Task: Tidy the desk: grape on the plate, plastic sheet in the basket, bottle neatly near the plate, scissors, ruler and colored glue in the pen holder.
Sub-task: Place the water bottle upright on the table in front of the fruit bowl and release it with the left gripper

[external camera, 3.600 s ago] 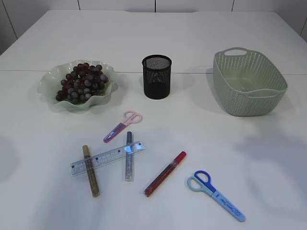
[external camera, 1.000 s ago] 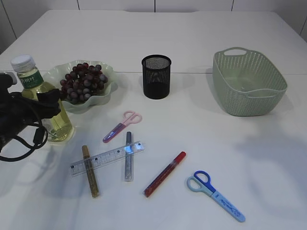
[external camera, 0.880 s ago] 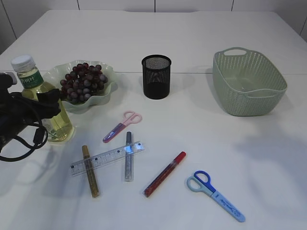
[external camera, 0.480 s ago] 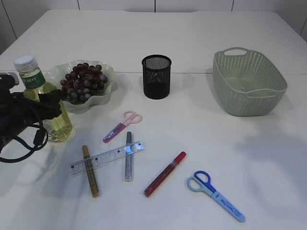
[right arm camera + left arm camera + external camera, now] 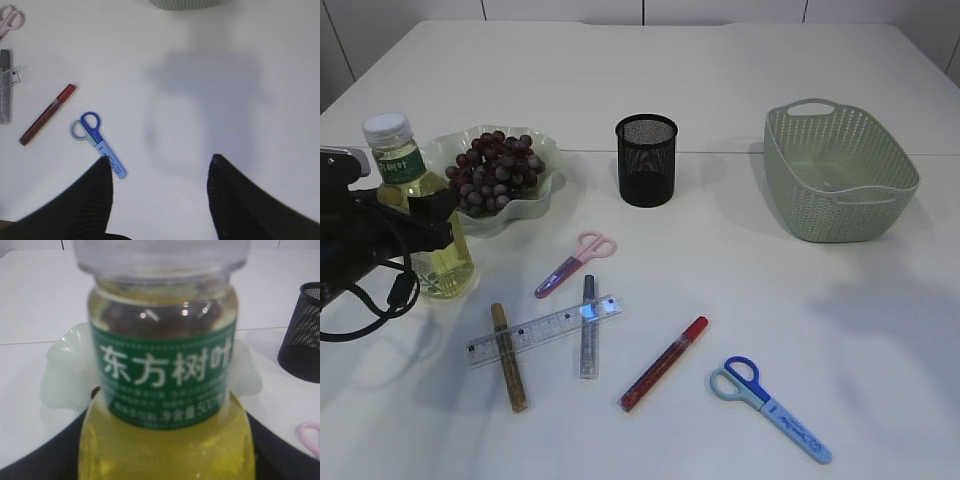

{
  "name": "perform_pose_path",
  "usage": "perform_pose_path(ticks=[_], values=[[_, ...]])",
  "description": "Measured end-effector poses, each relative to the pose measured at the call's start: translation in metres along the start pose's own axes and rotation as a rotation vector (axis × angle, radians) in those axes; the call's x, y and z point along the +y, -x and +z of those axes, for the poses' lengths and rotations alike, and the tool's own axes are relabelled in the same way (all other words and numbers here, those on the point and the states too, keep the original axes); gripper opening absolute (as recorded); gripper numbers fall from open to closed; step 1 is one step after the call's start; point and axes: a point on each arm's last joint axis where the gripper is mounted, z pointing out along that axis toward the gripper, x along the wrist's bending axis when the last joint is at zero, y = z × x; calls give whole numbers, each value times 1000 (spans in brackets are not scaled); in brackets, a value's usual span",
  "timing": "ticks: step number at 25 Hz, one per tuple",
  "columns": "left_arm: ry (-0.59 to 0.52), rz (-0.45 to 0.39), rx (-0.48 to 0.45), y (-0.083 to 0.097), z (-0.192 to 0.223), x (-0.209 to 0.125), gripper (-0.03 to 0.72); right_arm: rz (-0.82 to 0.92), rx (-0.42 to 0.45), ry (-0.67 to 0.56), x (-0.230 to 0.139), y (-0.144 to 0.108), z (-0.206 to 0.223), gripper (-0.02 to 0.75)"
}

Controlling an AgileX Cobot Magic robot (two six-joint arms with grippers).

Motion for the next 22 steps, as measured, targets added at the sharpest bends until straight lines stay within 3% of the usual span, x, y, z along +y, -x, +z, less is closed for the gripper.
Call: perform_pose_path(ticks=[16, 22], values=[[-4, 16, 0, 0, 0, 0, 478, 1, 3, 0, 0, 0, 0, 472], [-3, 7, 17, -2, 0, 0, 510, 2, 5, 0, 0, 0, 0, 472]])
